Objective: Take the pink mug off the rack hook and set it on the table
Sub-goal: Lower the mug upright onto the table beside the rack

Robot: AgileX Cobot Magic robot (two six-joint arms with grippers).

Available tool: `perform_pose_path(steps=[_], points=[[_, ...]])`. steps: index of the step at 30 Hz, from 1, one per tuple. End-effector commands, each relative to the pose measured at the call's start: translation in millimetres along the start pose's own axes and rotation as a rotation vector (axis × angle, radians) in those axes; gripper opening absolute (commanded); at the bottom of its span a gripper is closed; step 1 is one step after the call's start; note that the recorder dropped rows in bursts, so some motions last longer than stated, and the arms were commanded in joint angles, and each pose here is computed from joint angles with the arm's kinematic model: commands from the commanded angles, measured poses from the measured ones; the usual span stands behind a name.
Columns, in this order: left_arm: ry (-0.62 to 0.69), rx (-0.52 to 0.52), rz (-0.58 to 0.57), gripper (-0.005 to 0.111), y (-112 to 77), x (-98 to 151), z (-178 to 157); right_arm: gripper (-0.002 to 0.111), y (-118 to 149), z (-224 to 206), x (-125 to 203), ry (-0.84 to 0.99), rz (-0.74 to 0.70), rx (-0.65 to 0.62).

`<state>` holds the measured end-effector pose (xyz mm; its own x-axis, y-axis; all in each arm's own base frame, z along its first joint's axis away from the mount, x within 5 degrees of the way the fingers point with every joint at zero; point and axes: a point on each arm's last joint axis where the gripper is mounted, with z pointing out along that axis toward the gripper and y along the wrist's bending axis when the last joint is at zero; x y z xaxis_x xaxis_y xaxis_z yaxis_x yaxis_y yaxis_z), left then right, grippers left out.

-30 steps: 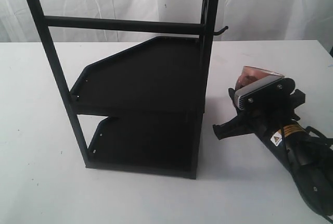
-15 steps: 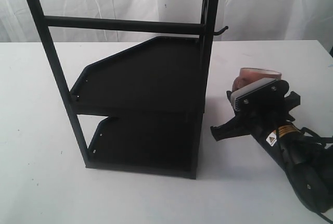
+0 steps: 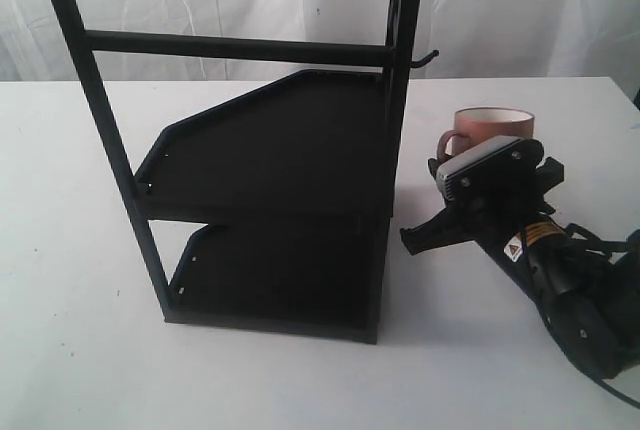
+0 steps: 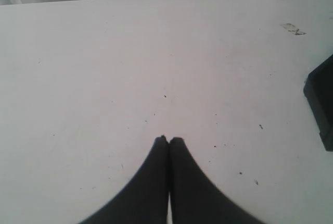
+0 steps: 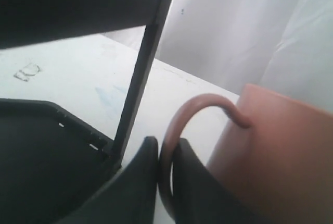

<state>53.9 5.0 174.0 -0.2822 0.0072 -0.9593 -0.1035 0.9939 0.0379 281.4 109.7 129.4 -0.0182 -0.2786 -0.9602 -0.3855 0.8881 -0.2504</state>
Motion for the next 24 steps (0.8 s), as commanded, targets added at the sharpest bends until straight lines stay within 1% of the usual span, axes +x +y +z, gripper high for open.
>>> perform_pose_path(steps=[1,3,5,9,11,13,17,21,24], points=[[-0.006,0.008,-0.007,0.0,-0.6,0,0,0.0,3,8,2,-0.047,-0.056,-0.086],[-0.006,0.008,-0.007,0.0,-0.6,0,0,0.0,5,11,2,-0.058,-0.07,-0.117],[-0.006,0.008,-0.007,0.0,-0.6,0,0,0.0,5,14,3,-0.058,-0.07,-0.119],[-0.006,0.008,-0.007,0.0,-0.6,0,0,0.0,4,19,15,-0.029,-0.072,-0.128],[-0.006,0.008,-0.007,0.0,-0.6,0,0,0.0,6,21,21,-0.018,-0.079,-0.156],[-0.006,0.008,-0.007,0.0,-0.6,0,0,0.0,8,23,22,-0.028,-0.091,-0.186],[-0.006,0.008,-0.007,0.0,-0.6,0,0,0.0,7,25,21,-0.033,-0.09,-0.181],[-0.006,0.008,-0.007,0.0,-0.6,0,0,0.0,6,28,27,-0.016,-0.072,-0.172],[-0.006,0.008,-0.007,0.0,-0.6,0,0,0.0,6,29,35,0.011,-0.008,-0.174]])
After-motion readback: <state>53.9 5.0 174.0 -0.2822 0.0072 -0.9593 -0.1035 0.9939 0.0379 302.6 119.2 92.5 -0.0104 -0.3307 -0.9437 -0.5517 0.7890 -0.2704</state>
